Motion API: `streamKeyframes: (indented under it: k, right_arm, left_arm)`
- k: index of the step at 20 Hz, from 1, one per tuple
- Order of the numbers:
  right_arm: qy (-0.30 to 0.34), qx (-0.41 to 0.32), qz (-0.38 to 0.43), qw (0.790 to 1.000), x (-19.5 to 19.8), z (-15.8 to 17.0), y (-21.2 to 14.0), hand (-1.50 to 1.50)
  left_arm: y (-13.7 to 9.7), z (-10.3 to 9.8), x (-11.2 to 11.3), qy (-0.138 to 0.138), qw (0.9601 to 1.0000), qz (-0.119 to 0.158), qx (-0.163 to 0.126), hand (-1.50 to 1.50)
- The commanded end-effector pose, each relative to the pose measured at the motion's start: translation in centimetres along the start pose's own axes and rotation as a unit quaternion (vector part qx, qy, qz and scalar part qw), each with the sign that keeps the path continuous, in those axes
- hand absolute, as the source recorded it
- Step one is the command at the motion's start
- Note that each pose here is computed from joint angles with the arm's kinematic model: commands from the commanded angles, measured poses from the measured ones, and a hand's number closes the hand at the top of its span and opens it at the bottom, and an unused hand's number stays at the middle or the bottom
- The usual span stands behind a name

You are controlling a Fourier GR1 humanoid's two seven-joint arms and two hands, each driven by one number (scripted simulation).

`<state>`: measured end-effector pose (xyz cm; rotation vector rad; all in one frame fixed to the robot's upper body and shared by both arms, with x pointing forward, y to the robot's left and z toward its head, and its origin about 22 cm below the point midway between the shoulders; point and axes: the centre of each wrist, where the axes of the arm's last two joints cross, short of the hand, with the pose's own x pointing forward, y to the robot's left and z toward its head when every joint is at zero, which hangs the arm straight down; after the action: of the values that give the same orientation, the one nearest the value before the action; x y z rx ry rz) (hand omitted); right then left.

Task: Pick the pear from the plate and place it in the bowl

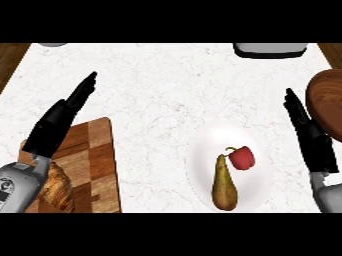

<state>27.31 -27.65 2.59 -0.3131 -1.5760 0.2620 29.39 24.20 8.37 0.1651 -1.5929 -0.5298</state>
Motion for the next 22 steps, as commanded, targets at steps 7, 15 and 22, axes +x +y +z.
streamKeyframes:
  k: [7,15,22]
  right_arm:
    - [0.01,-0.152,0.232,0.961,-3.8,5.8,-2.6,1.5]
    - [-0.004,-0.199,0.122,0.972,-1.1,9.6,9.1,-1.5]
    - [0.118,-0.092,0.299,0.943,-0.7,8.5,6.9,-1.5]
  left_arm:
    - [-3.0,1.3,-1.6,-0.002,0.9949,0.1,-0.012,0.0]
    - [-5.8,1.7,-2.6,-0.013,0.9866,0.157,-0.044,0.0]
    - [-6.6,2.6,-3.4,-0.015,0.9886,0.137,-0.059,0.0]
